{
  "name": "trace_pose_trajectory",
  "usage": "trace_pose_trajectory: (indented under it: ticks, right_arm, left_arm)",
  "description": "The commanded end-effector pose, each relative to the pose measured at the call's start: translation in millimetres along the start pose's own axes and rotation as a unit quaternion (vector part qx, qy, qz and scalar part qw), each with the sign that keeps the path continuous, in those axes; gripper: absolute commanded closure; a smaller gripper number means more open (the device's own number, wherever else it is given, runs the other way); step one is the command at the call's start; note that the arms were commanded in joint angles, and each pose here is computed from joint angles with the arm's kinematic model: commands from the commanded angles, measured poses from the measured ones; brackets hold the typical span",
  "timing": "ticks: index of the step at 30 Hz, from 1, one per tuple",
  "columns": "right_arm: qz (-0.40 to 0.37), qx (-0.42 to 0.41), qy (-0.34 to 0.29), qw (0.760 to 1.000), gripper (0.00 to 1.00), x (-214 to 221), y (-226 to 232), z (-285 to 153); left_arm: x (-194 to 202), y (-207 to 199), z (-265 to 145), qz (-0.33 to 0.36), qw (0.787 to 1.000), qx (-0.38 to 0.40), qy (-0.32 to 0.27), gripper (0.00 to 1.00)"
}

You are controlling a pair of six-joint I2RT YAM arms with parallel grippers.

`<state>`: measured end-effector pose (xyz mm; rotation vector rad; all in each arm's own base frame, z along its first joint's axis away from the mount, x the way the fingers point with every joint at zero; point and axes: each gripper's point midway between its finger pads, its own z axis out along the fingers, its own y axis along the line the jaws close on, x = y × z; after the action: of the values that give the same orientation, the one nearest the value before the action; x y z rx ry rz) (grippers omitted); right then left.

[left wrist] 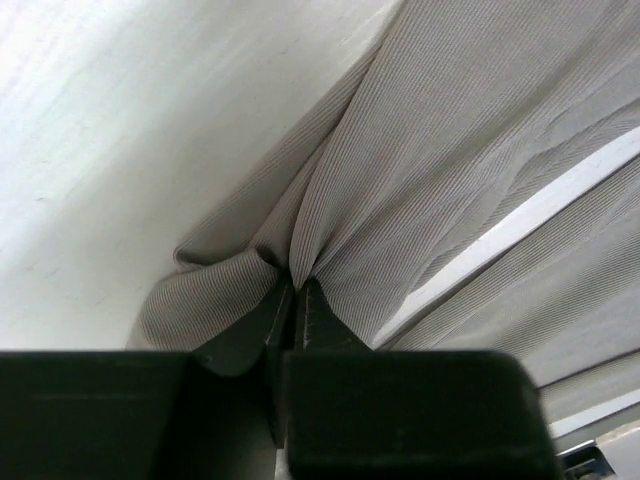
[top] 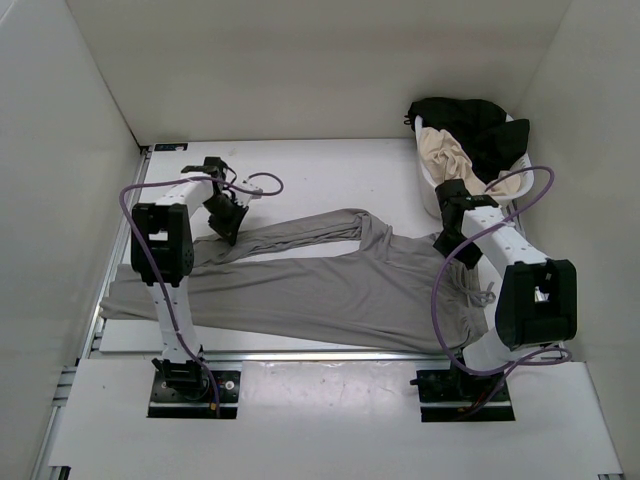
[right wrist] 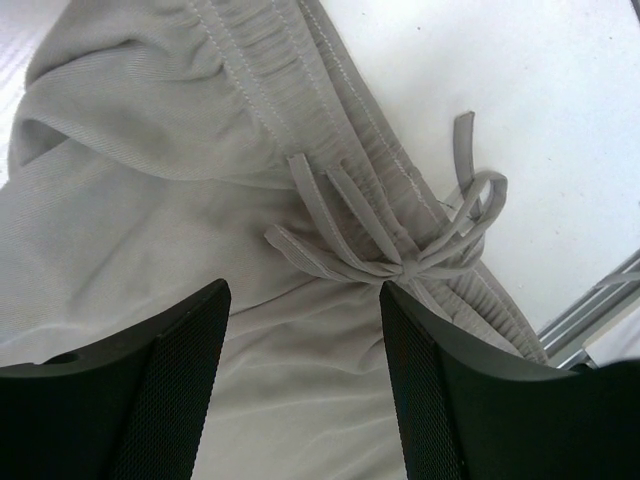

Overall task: Fold and stack the trousers
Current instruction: Flatten the trousers out

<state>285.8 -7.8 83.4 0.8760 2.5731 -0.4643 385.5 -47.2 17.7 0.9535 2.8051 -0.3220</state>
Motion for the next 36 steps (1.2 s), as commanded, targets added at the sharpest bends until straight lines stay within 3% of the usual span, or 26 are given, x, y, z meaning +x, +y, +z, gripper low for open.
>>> trace_pose_trajectory:
  ticks: [1, 2, 3, 7, 10, 14, 15, 16, 17, 18, 20, 21, 22, 25, 27, 30, 32, 34, 36]
  right_arm:
    - [0.016, -0.011, -0.008, 1.000, 0.33, -4, 4, 0]
    - [0.019, -0.015, -0.012, 1.000, 0.33, -7, 7, 0]
    - [0.022, -0.019, -0.016, 0.999, 0.31, -9, 9, 0]
    - [0.044, -0.019, -0.019, 0.999, 0.28, -18, 13, 6]
    - [0.066, -0.015, -0.019, 0.998, 0.28, -27, 20, 20]
    - [0.062, -0.006, 0.002, 0.998, 0.23, -25, 31, 43]
    - [0.060, -0.004, 0.005, 0.998, 0.22, -25, 34, 46]
    - [0.066, 0.000, 0.008, 0.998, 0.22, -24, 36, 50]
    - [0.062, 0.010, 0.026, 0.998, 0.22, -15, 36, 57]
    - [0.066, 0.013, 0.029, 0.997, 0.25, -13, 37, 60]
    - [0.076, 0.018, 0.043, 0.996, 0.43, -1, 34, 64]
    - [0.082, 0.012, 0.048, 0.995, 0.54, 3, 35, 64]
    - [0.092, 0.021, 0.054, 0.994, 0.77, 8, 29, 68]
    - [0.092, 0.026, 0.065, 0.993, 0.99, 20, 23, 69]
    - [0.093, 0.026, 0.064, 0.993, 1.00, 19, 22, 66]
    - [0.097, 0.019, 0.058, 0.993, 1.00, 19, 17, 59]
    - [0.102, 0.010, 0.050, 0.993, 1.00, 19, 14, 54]
    - [0.107, 0.002, 0.043, 0.993, 1.00, 17, 12, 48]
    - [0.108, 0.001, 0.041, 0.993, 1.00, 20, 8, 46]
  left_arm:
    - [-20, 9, -38, 0.013, 0.997, -0.050, -0.049, 0.82]
    - [-17, 8, -39, 0.013, 0.998, -0.049, -0.049, 0.72]
    - [-20, 6, -42, 0.019, 0.997, -0.047, -0.055, 0.52]
    - [-14, 5, -41, 0.017, 0.997, -0.049, -0.049, 0.44]
    - [-9, 10, -40, 0.016, 0.997, -0.065, -0.038, 0.44]
    - [-6, 12, -35, 0.015, 0.997, -0.070, -0.034, 0.59]
    - [-2, 12, -33, 0.014, 0.997, -0.071, -0.028, 0.77]
    - [1, 11, -31, 0.008, 0.997, -0.069, -0.024, 0.86]
    - [1, 11, -31, 0.008, 0.997, -0.069, -0.024, 0.86]
    - [6, 10, -28, 0.007, 0.997, -0.069, -0.017, 0.86]
    - [6, 10, -30, 0.008, 0.997, -0.072, -0.021, 0.86]
    - [8, 14, -31, -0.002, 0.997, -0.077, -0.019, 0.86]
    - [2, 16, -39, 0.001, 0.996, -0.084, -0.031, 0.86]
    - [-5, 23, -55, 0.000, 0.993, -0.104, -0.048, 0.86]
    - [-7, 22, -63, 0.001, 0.993, -0.106, -0.051, 0.86]
    - [-3, 22, -68, -0.005, 0.994, -0.102, -0.044, 0.56]
    - [9, 18, -61, -0.009, 0.995, -0.096, -0.024, 0.52]
    - [16, 20, -59, -0.016, 0.995, -0.096, -0.015, 0.60]
    - [25, 24, -54, -0.027, 0.995, -0.092, -0.007, 0.86]
